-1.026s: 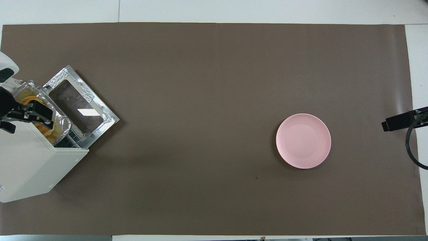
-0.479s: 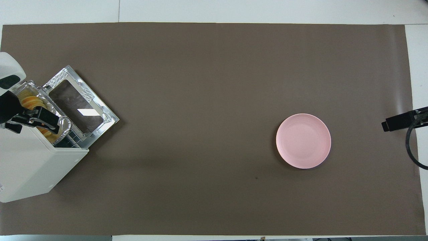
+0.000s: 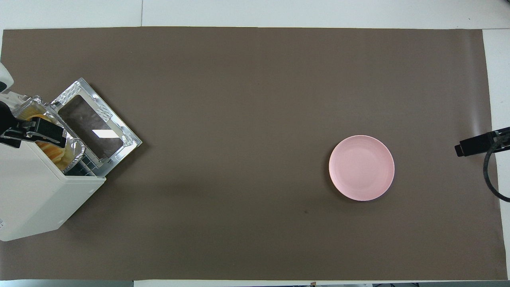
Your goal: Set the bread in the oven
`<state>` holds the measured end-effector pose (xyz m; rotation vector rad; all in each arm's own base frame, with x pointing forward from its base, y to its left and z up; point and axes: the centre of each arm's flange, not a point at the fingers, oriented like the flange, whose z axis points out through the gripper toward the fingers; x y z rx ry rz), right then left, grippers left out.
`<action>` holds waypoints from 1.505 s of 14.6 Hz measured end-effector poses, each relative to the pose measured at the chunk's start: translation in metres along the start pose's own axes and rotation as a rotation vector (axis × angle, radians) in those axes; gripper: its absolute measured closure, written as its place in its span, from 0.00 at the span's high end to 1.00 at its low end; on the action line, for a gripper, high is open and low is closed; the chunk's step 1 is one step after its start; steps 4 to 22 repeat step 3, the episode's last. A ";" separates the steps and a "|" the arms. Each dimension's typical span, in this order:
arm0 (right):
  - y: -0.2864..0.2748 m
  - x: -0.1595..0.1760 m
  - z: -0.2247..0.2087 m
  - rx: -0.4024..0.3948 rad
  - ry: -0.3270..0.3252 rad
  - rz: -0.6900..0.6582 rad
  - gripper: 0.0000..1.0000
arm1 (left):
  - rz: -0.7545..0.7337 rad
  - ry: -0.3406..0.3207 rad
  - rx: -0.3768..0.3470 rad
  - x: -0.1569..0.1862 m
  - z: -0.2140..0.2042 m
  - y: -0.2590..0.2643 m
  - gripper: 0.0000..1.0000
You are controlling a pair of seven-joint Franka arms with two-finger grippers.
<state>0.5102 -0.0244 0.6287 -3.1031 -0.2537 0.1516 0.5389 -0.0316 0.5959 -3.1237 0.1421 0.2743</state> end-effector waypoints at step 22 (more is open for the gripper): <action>0.000 0.000 0.000 0.000 0.000 0.000 1.00 | 0.017 0.006 0.003 0.001 -0.001 0.009 1.00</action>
